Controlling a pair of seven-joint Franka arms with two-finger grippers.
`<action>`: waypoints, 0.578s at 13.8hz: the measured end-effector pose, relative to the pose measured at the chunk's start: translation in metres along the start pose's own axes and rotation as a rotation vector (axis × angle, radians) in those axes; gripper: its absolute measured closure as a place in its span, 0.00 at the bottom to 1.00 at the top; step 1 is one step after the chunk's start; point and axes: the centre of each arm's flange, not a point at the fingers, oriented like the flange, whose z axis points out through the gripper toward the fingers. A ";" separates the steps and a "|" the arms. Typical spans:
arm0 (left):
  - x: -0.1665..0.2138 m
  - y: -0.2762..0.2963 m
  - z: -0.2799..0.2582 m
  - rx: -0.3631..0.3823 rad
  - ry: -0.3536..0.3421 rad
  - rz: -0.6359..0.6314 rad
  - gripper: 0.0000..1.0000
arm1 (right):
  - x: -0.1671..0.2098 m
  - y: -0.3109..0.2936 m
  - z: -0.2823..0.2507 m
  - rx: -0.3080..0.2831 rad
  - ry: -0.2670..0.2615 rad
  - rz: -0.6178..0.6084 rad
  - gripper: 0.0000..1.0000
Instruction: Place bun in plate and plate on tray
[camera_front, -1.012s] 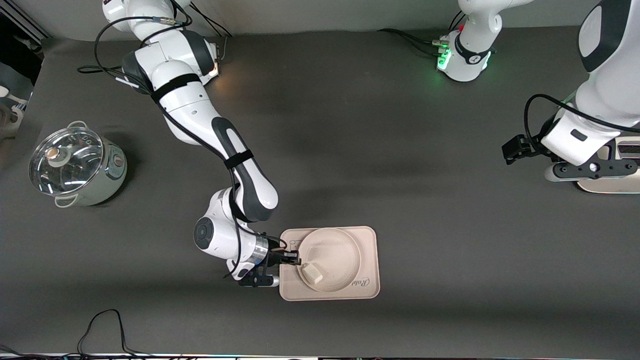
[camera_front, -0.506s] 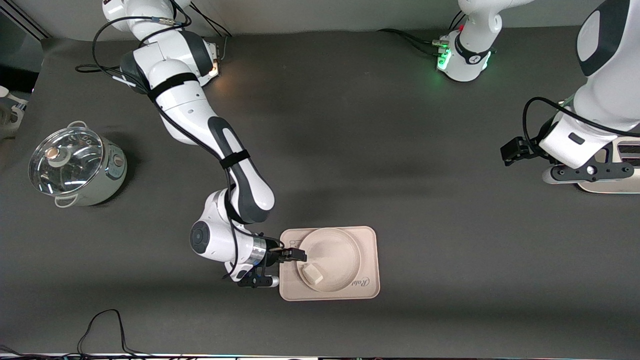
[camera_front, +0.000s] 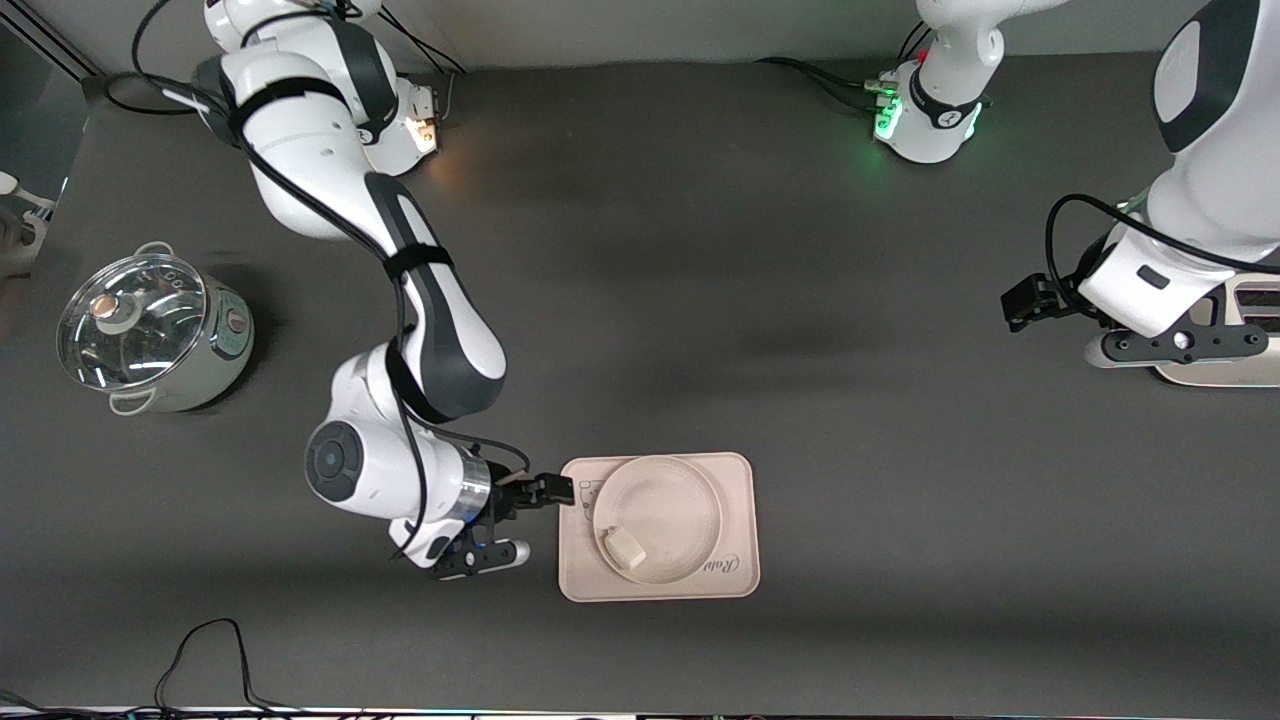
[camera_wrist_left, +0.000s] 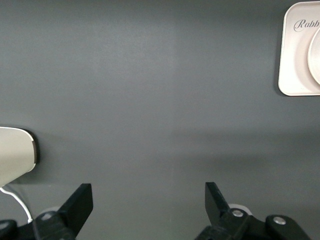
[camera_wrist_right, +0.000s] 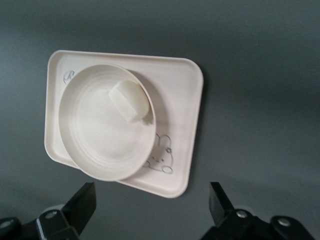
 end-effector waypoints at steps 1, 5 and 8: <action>0.000 0.000 0.000 0.000 0.000 0.000 0.00 | -0.006 0.004 -0.009 -0.015 -0.013 -0.009 0.00; 0.000 -0.002 0.000 0.000 0.000 -0.003 0.00 | -0.038 0.055 -0.060 -0.055 -0.039 -0.026 0.00; 0.000 -0.001 0.000 0.000 0.001 -0.002 0.00 | -0.072 0.103 -0.101 -0.068 -0.052 0.013 0.00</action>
